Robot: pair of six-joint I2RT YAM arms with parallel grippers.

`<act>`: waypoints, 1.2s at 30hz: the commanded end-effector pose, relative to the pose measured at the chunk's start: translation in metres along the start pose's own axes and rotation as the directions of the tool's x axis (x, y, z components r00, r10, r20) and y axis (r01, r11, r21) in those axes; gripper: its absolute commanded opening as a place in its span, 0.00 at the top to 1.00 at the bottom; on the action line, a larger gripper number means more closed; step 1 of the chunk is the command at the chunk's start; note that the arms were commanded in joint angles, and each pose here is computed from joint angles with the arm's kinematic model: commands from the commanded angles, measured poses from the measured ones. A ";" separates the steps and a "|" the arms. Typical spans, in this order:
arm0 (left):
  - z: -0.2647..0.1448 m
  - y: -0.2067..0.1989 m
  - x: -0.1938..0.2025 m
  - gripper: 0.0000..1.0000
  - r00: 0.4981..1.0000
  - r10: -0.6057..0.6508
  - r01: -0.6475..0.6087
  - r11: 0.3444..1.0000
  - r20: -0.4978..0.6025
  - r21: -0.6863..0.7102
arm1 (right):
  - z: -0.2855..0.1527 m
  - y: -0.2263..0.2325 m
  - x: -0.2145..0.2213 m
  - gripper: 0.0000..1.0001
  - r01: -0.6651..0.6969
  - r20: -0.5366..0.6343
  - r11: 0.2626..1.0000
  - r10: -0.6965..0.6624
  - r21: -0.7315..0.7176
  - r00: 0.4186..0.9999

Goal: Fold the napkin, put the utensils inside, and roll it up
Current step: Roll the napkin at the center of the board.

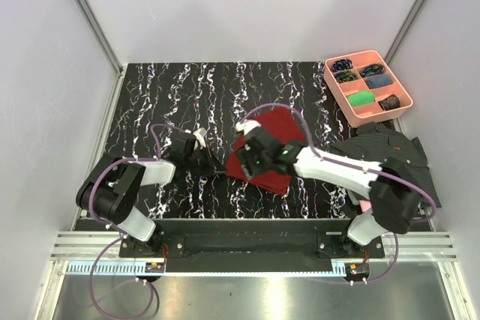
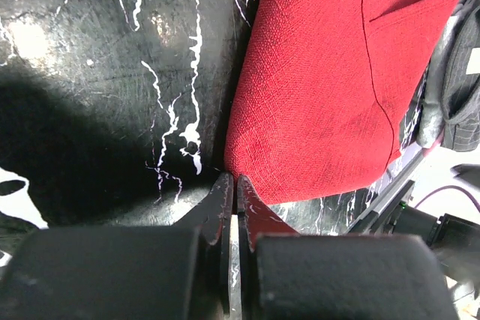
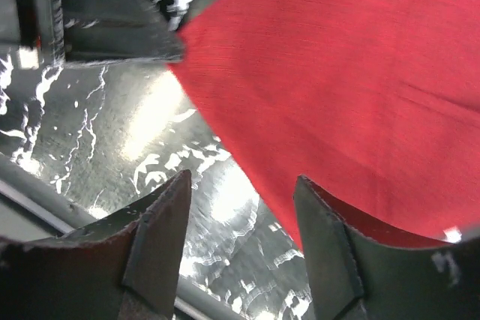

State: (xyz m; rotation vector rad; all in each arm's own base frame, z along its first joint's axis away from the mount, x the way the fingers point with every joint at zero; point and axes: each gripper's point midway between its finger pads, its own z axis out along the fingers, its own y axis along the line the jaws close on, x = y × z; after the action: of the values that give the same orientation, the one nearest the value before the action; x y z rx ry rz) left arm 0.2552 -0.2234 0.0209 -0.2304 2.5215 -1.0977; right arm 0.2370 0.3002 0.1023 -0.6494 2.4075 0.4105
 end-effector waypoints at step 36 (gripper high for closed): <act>-0.013 -0.044 -0.030 1.00 0.998 0.044 -0.046 0.997 0.033 0.059 | 0.074 -0.001 0.058 0.60 0.403 -0.068 0.838 -0.408 0.367 0.911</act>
State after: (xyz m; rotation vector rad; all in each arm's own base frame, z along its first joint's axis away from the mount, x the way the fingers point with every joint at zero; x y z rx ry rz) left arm 0.2613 -0.2260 0.0416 -0.2439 2.5446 -1.0898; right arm 0.2377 0.3238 0.0245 -0.8879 2.1579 -0.1494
